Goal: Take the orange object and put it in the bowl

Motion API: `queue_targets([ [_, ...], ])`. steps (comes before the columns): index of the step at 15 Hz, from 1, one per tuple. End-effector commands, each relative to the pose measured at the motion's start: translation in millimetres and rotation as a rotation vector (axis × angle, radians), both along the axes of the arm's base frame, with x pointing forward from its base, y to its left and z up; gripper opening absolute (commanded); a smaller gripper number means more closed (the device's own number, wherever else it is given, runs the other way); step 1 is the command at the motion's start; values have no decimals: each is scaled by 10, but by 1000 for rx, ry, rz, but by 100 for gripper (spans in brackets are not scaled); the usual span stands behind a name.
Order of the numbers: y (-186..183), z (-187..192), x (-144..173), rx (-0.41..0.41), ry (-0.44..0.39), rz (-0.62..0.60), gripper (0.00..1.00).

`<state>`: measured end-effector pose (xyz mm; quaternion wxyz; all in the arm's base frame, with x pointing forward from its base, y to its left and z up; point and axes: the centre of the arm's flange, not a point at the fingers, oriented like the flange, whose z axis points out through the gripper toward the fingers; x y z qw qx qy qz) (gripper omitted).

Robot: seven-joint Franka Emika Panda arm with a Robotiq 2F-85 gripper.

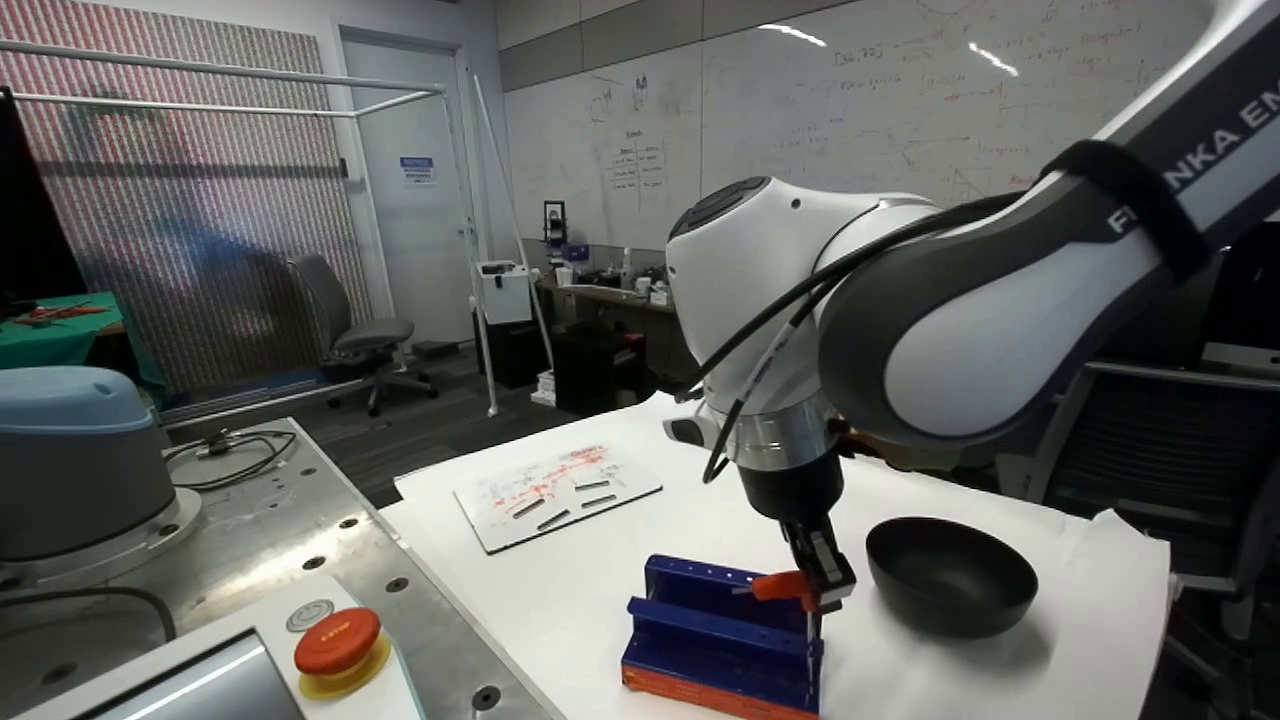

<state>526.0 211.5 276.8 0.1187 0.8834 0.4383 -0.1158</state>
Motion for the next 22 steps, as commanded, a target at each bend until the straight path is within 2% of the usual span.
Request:
queue_targets([
  [1,5,523,-107,-4,-42,21,8],
  [6,-55,1377,-403,-18,-150,-44,8],
  [8,-187,1605,-477,-90,-228,-134,8],
  [10,-434,1612,-435,-147,-261,-226,8],
  [12,-759,1445,-324,-211,-254,-320,8],
  [15,-1277,890,-96,-303,-199,-459,8],
  [19,-1642,111,75,-404,-42,-621,8],
  [22,-1726,-294,120,-411,70,-662,9],
])
